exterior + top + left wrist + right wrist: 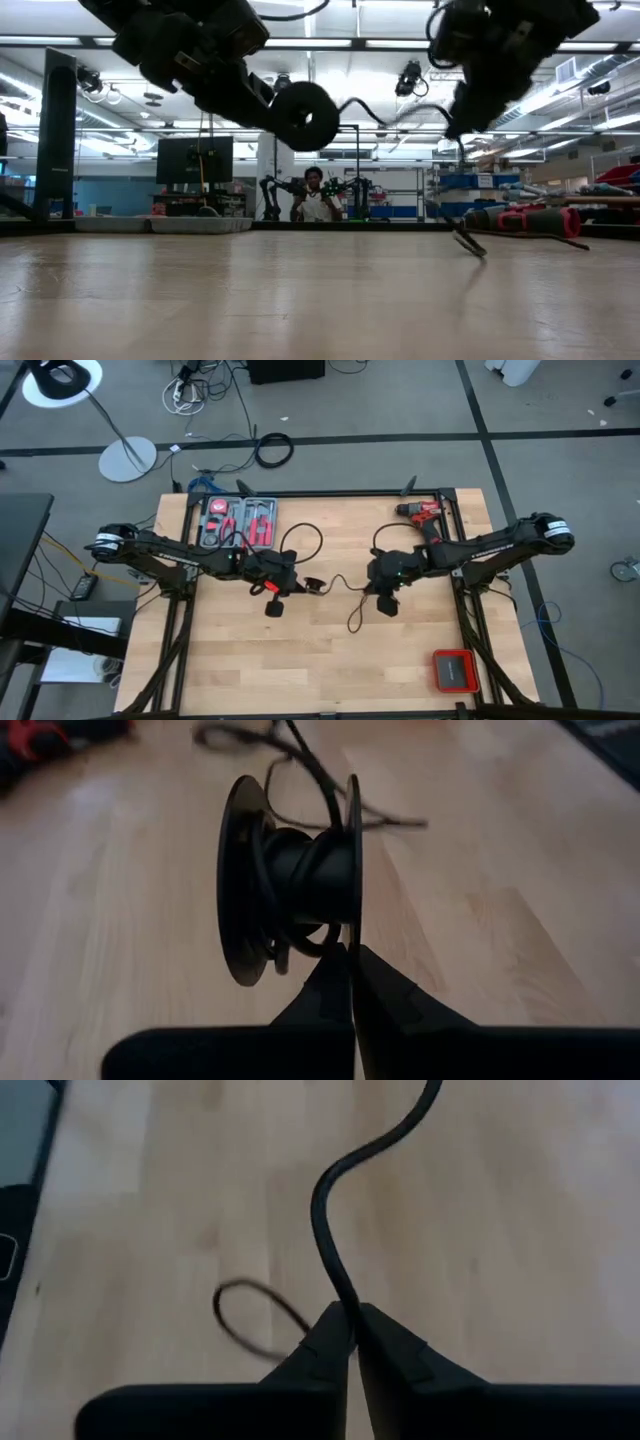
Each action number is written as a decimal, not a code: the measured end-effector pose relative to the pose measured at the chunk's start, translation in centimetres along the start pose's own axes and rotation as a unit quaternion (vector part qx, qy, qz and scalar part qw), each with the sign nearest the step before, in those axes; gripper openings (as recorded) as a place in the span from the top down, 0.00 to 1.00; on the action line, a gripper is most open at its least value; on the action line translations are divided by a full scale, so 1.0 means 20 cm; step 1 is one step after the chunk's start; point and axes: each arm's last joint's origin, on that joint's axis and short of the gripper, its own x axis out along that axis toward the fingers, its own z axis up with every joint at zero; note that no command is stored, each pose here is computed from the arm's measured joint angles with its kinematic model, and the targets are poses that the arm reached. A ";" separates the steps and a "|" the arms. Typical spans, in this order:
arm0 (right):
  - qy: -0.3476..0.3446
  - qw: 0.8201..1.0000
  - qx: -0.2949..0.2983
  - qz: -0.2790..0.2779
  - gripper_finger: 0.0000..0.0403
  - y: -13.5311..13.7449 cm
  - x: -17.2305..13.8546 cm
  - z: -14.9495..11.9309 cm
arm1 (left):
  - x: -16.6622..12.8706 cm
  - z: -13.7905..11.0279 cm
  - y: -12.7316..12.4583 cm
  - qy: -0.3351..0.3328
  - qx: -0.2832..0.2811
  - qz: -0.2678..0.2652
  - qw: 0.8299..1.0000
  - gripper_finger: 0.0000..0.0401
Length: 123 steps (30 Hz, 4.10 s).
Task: Coil cords
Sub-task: Uncoil the black wire from the black spool
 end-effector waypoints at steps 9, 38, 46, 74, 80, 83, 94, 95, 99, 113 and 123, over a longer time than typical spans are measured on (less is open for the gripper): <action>0.160 0.975 0.157 0.008 0.90 0.00 0.05 -0.15 | 0.00 0.07 -0.04 -0.064 0.023 -0.006 0.998 1.00; -0.202 0.970 -0.020 0.136 0.58 0.18 0.01 0.15 | -0.02 0.18 -0.16 -0.111 0.120 -0.116 0.980 1.00; -0.258 0.965 -0.044 0.036 0.62 0.16 0.00 0.18 | -0.02 0.19 -0.13 -0.097 0.071 -0.006 0.993 1.00; -0.129 0.983 -0.119 0.045 0.67 0.24 0.06 0.03 | -0.03 0.23 -0.16 -0.138 0.106 0.031 0.984 1.00; -0.104 0.986 -0.128 -0.008 0.68 0.24 0.10 -0.02 | -0.03 0.23 -0.16 -0.138 0.088 0.028 0.986 1.00; -0.099 0.986 -0.134 -0.014 0.68 0.24 0.11 -0.03 | -0.03 0.23 -0.16 -0.139 0.088 0.028 0.986 1.00; -0.070 0.988 -0.138 -0.031 0.71 0.24 0.26 -0.07 | -0.03 0.24 -0.16 -0.145 0.086 0.028 0.985 1.00; -0.067 0.988 -0.138 -0.032 0.72 0.24 0.26 -0.07 | -0.03 0.24 -0.16 -0.145 0.086 0.027 0.985 1.00; -0.065 0.989 -0.133 -0.030 0.76 0.24 0.26 -0.07 | -0.03 0.24 -0.16 -0.141 0.085 0.027 0.986 1.00; -0.067 0.990 -0.118 -0.032 0.94 0.23 0.27 -0.07 | -0.03 0.24 -0.16 -0.146 0.085 0.028 0.985 1.00; -0.060 0.996 -0.065 -0.001 0.98 0.26 0.26 -0.08 | -0.03 0.24 -0.22 -0.149 0.094 0.009 0.984 1.00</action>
